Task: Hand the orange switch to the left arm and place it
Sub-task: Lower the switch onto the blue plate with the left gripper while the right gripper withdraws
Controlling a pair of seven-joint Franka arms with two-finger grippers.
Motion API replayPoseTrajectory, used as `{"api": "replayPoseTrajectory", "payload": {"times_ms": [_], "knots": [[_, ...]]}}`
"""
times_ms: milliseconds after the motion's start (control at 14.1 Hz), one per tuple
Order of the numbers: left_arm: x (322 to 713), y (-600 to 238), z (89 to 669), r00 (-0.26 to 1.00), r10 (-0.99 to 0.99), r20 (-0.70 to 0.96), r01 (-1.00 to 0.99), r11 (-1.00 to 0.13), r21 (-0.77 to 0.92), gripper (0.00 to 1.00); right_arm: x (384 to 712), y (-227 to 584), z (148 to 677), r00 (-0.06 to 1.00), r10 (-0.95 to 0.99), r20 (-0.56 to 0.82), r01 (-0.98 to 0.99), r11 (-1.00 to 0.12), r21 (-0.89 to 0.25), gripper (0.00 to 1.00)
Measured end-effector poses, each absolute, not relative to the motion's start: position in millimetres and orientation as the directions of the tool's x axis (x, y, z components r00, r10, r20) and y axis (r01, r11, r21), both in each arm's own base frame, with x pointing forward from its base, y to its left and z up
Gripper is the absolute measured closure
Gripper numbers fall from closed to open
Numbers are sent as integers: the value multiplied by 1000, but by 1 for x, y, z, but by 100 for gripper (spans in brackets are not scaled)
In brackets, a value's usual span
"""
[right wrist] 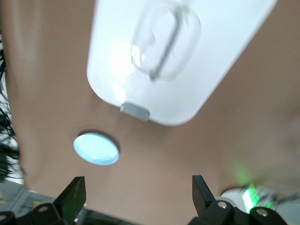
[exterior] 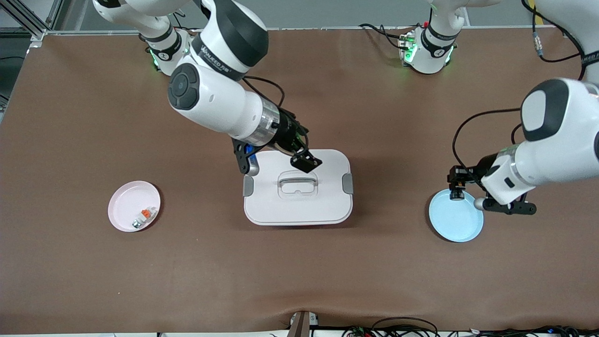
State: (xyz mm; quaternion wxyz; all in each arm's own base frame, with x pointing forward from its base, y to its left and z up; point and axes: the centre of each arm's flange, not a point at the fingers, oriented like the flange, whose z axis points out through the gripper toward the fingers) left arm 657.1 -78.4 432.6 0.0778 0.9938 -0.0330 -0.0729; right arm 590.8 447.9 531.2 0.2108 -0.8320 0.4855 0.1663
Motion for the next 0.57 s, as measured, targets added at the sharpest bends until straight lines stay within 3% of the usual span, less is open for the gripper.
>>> {"api": "replayPoseTrajectory", "payload": {"times_ms": [566], "knots": [[687, -16, 333, 996, 3, -86, 9, -998, 61, 67, 605, 357, 547, 863, -463, -201, -495, -854, -158, 0]]}}
